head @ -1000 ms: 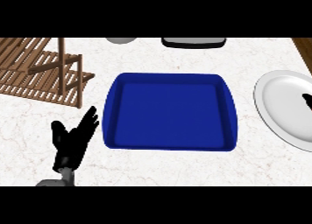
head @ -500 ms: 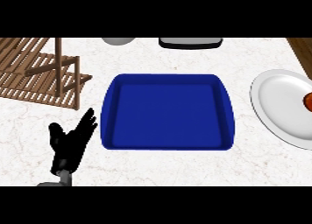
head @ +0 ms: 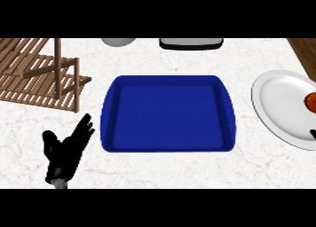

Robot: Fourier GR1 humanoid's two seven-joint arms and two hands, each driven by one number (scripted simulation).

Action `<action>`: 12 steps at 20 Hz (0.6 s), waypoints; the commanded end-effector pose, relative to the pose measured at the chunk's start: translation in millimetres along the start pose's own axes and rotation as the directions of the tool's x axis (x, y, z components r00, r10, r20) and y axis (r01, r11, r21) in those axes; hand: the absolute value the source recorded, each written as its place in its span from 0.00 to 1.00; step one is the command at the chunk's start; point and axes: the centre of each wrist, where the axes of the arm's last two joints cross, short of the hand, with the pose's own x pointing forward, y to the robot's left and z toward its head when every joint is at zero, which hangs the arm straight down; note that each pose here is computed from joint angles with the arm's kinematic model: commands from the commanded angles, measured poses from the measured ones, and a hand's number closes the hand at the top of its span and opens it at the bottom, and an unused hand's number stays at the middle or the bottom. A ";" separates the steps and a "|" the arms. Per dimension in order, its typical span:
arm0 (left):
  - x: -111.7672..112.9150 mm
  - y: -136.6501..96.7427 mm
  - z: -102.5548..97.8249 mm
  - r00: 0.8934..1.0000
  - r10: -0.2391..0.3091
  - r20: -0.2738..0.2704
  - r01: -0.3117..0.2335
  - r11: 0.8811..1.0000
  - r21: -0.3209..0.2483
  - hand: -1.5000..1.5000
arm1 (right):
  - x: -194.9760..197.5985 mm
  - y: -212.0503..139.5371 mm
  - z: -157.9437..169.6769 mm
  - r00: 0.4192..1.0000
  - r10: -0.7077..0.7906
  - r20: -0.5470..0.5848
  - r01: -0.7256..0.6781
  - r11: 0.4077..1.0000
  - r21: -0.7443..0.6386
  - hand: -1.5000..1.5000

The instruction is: Pick the tomato from the tray and place it in the plate

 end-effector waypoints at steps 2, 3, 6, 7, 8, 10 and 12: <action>6.5 -10.9 2.6 1.000 -0.003 0.007 0.003 1.000 0.005 0.50 | -14.1 -30.1 40.6 0.999 0.044 0.007 -0.044 0.997 0.059 0.00; -7.1 -5.9 13.1 1.000 0.003 0.013 -0.002 1.000 -0.012 0.50 | 1.6 -32.8 56.4 0.999 0.048 0.001 -0.048 0.997 0.067 0.00; 1.5 -1.5 -6.1 1.000 -0.024 -0.009 0.024 1.000 0.001 0.50 | 3.5 -47.0 83.7 0.997 0.083 0.011 -0.083 0.993 0.085 0.00; 4.5 -5.7 -8.5 1.000 -0.024 -0.005 0.023 1.000 -0.015 0.50 | -0.7 -42.1 88.5 0.995 0.095 -0.004 -0.094 0.992 0.086 0.00; -1.5 -17.1 -1.7 1.000 -0.002 0.011 0.002 1.000 -0.017 0.50 | 16.3 -44.2 84.9 0.995 0.103 0.000 -0.103 0.991 0.082 0.00; -8.5 -13.8 6.0 1.000 0.000 -0.002 0.000 1.000 -0.024 0.50 | -1.2 -54.2 94.3 0.993 0.114 -0.011 -0.113 0.991 0.077 0.00; 16.0 -14.1 -4.4 1.000 -0.012 0.000 0.012 1.000 -0.015 0.50 | 12.6 -34.8 103.4 0.992 0.121 -0.024 -0.118 0.988 0.098 0.00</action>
